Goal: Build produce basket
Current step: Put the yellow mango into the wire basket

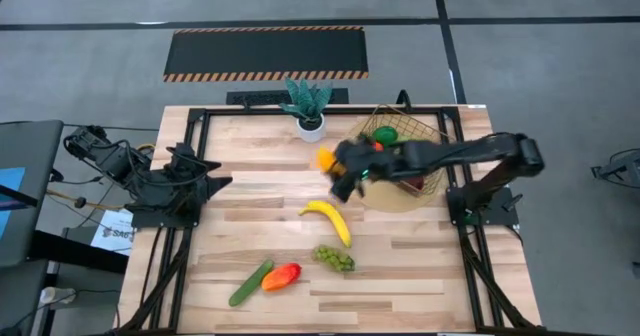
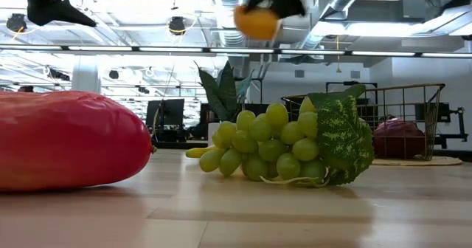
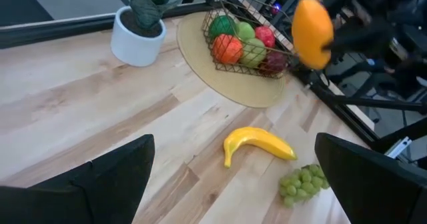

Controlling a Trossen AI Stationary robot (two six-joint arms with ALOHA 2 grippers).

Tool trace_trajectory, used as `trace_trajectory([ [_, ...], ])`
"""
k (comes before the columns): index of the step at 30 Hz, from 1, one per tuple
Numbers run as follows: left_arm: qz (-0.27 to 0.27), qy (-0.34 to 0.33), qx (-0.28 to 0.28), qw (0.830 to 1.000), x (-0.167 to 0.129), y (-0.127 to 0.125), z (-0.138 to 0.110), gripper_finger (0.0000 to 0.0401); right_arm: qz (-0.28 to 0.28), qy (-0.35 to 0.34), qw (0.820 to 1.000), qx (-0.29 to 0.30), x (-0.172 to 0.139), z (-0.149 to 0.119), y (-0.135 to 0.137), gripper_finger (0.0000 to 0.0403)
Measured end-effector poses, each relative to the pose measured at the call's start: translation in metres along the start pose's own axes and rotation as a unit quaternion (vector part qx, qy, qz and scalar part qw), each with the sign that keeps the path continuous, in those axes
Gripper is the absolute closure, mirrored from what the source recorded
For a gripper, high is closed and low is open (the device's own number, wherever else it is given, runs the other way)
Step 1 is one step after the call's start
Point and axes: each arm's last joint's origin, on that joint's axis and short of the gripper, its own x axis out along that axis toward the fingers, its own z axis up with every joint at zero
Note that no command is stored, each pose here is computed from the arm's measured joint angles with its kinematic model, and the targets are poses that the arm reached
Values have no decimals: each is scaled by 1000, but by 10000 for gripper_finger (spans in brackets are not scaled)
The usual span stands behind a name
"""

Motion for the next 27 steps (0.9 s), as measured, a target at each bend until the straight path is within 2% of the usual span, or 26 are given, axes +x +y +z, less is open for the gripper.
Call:
trace_trajectory([
  [4, 5, -5, -2, 1000, 0, 1, 0, 2, -79, 38, 996, -21, -35, -3, -35, 153],
  [7, 6, -5, -1, 1000, 0, 1, 0, 2, -137, 85, 986, -37, -55, -10, -61, 153],
  [10, 10, -6, -2, 1000, 0, 2, 0, 2, -190, 136, 971, -57, -67, -25, -85, 153],
  [14, 19, -13, -6, 1000, 0, 3, 0, 2, -230, 183, 954, -48, -77, -56, -115, 153],
  [16, 24, -21, -7, 999, 0, 4, 0, 2, -232, 196, 951, -51, -78, -73, -125, 153],
  [21, 32, -33, -10, 999, 0, 5, 1, 2, -180, 226, 956, -56, -72, -116, -133, 153],
  [27, 38, -35, -18, 999, 0, 7, 0, 2, -141, 236, 958, -77, -57, -142, -137, 152],
])
